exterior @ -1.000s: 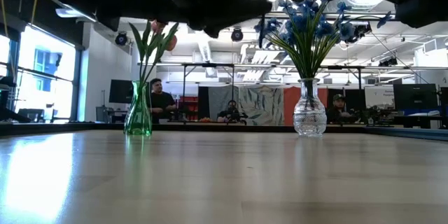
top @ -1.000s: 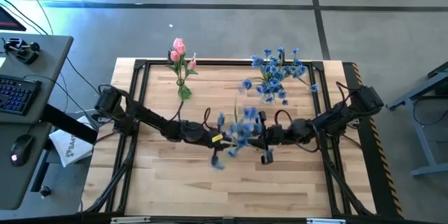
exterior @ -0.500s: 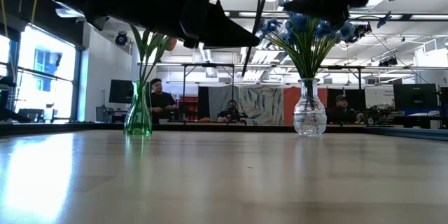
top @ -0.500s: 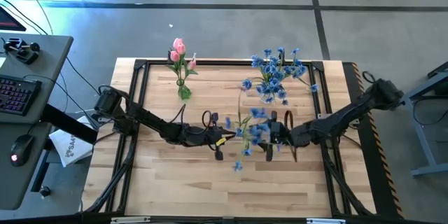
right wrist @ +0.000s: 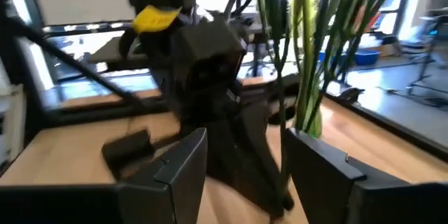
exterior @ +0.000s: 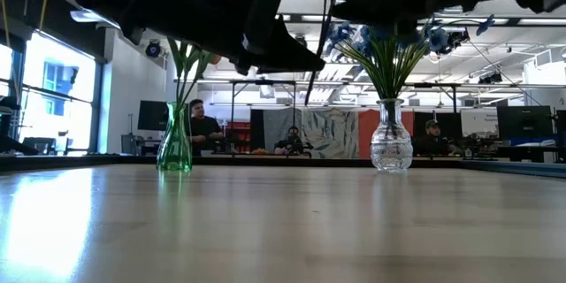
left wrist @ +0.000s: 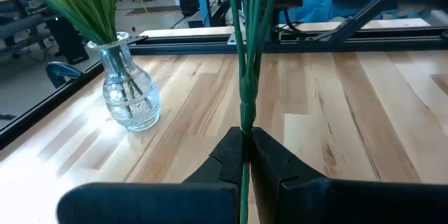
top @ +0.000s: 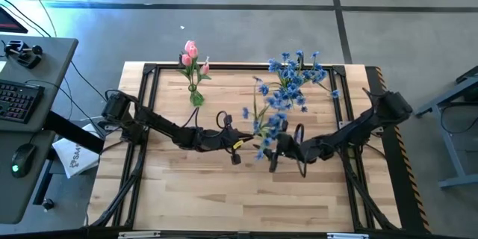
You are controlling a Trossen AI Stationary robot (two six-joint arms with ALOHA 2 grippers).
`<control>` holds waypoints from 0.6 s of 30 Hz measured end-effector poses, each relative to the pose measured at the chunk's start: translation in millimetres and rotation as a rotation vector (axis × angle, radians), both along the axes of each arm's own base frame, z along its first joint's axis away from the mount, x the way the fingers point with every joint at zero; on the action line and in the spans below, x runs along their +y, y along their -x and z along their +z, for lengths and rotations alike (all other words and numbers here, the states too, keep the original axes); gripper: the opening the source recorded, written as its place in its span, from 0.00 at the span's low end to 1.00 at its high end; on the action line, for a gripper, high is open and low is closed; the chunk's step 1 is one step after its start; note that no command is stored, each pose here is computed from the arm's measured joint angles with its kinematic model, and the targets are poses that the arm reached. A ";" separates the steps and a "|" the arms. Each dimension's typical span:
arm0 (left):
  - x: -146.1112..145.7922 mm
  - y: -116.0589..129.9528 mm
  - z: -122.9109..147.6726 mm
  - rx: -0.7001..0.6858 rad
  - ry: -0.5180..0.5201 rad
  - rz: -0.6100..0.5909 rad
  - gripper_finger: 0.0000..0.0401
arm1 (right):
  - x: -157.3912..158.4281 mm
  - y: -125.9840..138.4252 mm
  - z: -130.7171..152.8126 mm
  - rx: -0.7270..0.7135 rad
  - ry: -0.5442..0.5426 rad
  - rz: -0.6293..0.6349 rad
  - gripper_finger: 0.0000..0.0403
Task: Sort flowers into vase by color
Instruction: Put the blue flowers into the transparent vase
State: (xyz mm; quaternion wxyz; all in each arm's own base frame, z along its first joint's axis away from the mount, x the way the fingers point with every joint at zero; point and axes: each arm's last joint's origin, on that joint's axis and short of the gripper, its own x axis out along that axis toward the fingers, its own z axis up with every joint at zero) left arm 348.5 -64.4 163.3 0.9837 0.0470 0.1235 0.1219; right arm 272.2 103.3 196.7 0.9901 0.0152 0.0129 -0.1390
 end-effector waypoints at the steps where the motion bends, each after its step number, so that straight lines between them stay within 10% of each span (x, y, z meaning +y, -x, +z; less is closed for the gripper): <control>1: 1.0 -0.2 -0.1 0.000 0.003 0.004 0.00 | 0.5 -4.3 2.1 -0.005 0.004 -0.016 0.46; 18: 0.8 0.8 -3.2 0.032 -0.002 -0.001 0.00 | 15.9 -36.5 34.5 0.134 0.084 -0.141 0.30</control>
